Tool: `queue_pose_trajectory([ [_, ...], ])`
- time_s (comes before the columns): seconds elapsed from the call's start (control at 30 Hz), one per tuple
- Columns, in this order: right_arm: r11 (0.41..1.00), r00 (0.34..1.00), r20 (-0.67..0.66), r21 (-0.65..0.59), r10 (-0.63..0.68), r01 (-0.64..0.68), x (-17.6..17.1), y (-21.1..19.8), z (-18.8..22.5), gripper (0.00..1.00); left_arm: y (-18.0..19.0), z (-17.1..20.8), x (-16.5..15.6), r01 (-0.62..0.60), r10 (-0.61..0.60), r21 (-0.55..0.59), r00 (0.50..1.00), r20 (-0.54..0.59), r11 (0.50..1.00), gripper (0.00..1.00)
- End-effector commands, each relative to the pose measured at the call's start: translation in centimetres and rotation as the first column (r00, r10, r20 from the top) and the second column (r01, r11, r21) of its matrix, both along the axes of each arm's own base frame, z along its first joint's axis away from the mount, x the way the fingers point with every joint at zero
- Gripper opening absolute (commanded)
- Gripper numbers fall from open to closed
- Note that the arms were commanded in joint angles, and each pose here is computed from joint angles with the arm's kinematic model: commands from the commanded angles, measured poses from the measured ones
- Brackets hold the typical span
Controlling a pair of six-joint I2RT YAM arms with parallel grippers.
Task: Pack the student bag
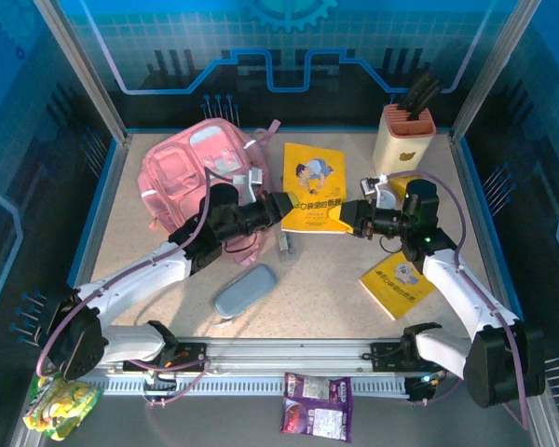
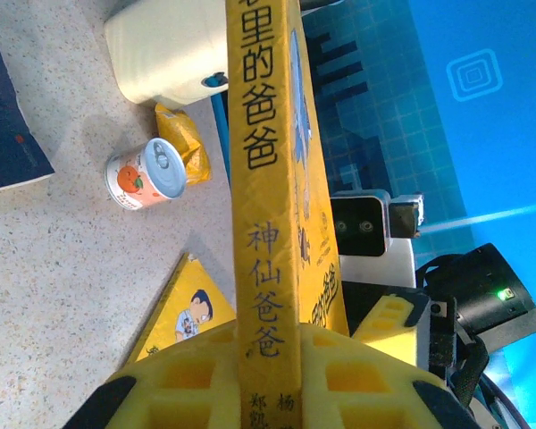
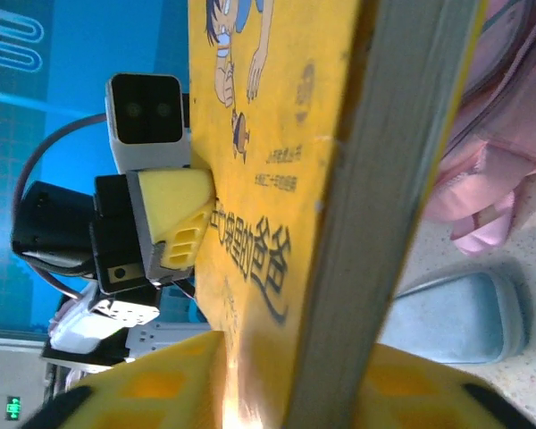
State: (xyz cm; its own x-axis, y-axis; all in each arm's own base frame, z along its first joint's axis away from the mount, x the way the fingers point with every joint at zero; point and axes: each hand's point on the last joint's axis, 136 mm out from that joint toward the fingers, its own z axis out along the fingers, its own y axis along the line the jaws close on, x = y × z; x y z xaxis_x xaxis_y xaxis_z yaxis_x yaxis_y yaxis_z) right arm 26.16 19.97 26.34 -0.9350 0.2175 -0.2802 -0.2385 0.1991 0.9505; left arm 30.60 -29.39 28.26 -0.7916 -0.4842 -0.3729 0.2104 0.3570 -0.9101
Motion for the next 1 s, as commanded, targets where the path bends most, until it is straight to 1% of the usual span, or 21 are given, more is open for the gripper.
queue_pose_trajectory([
  [0.0, 0.999, 1.0, 0.03, -0.032, 0.0, 0.001, 0.3, -0.3, 0.2, 0.2, 0.4, 1.3, -0.1, -0.013, 0.013, 0.005, 0.997, 0.071, 1.0, 0.0],
  [0.1, 0.998, 0.999, 0.034, -0.054, -0.015, 0.017, 0.5, -0.5, 0.0, 0.07, 0.5, 0.8, -0.3, -0.009, 0.008, 0.019, 0.998, 0.065, 1.0, 0.0],
  [0.17, 0.997, 0.999, 0.05, -0.076, -0.019, 0.023, 0.5, -0.6, 0.1, 0.01, 0.5, 0.4, -0.5, -0.004, 0.002, 0.031, 0.998, 0.067, 1.0, 0.0],
  [0.23, 0.993, 0.998, 0.06, -0.109, -0.031, 0.038, 0.5, -0.9, 0.0, 0.0, 0.5, -0.2, -0.7, 0.001, -0.004, 0.047, 0.998, 0.061, 0.999, 0.07],
  [0.33, 0.984, 0.996, 0.066, -0.165, -0.054, 0.065, 0.5, -1.4, -0.2, 0.0, 0.9, -1.5, -1.1, 0.005, -0.01, 0.102, 0.999, 0.044, 0.995, 0.24],
  [0.37, 0.98, 0.996, 0.073, -0.184, -0.061, 0.073, 0.5, -1.6, -0.3, 0.0, 1.2, -2.0, -1.3, 0.008, -0.014, 0.134, 0.999, 0.042, 0.991, 0.35],
  [0.47, 0.967, 0.994, 0.077, -0.239, -0.072, 0.088, 0.5, -2.1, -1.0, 0.0, 2.6, -3.8, -1.7, -0.009, -0.003, 0.27, 0.999, 0.044, 0.963, 0.54],
  [0.53, 0.956, 0.994, 0.075, -0.275, -0.08, 0.098, 0.4, -2.5, -1.5, 0.0, 3.7, -5.1, -1.8, -0.02, -0.003, 0.373, 0.998, 0.059, 0.928, 0.64],
  [0.57, 0.95, 0.993, 0.082, -0.294, -0.086, 0.107, 0.5, -2.7, -1.3, 0.0, 4.6, -6.2, -1.8, -0.024, 0.001, 0.441, 0.999, 0.052, 0.897, 0.68],
  [0.63, 0.937, 0.993, 0.072, -0.331, -0.094, 0.113, 0.4, -3.0, -1.9, 0.0, 6.3, -7.9, -1.8, -0.028, 0.014, 0.572, 0.999, 0.03, 0.82, 0.74],
  [0.7, 0.927, 0.994, 0.065, -0.358, -0.088, 0.106, 0.0, -3.2, -2.4, 0.0, 8.0, -9.4, -1.6, -0.027, 0.014, 0.697, 1.0, 0.025, 0.716, 0.81],
  [0.73, 0.925, 0.994, 0.062, -0.365, -0.087, 0.104, 0.0, -3.3, -2.7, 0.0, 8.7, -9.8, -1.2, -0.036, 0.018, 0.744, 0.999, 0.032, 0.668, 0.82],
  [0.77, 0.924, 0.995, 0.056, -0.369, -0.086, 0.1, -0.1, -3.3, -3.0, 0.0, 9.6, -10.3, -0.8, -0.045, 0.025, 0.792, 0.999, 0.038, 0.608, 0.83],
  [0.87, 0.923, 0.997, 0.035, -0.378, -0.066, 0.074, -0.5, -3.2, -3.7, 0.0, 11.2, -11.0, 0.8, -0.052, 0.009, 0.881, 0.998, 0.055, 0.47, 0.85],
  [0.97, 0.911, 0.998, 0.034, -0.407, -0.055, 0.064, -0.7, -3.5, -4.2, 0.0, 12.1, -11.6, 2.6, -0.034, -0.022, 0.929, 0.999, 0.046, 0.369, 0.85],
])
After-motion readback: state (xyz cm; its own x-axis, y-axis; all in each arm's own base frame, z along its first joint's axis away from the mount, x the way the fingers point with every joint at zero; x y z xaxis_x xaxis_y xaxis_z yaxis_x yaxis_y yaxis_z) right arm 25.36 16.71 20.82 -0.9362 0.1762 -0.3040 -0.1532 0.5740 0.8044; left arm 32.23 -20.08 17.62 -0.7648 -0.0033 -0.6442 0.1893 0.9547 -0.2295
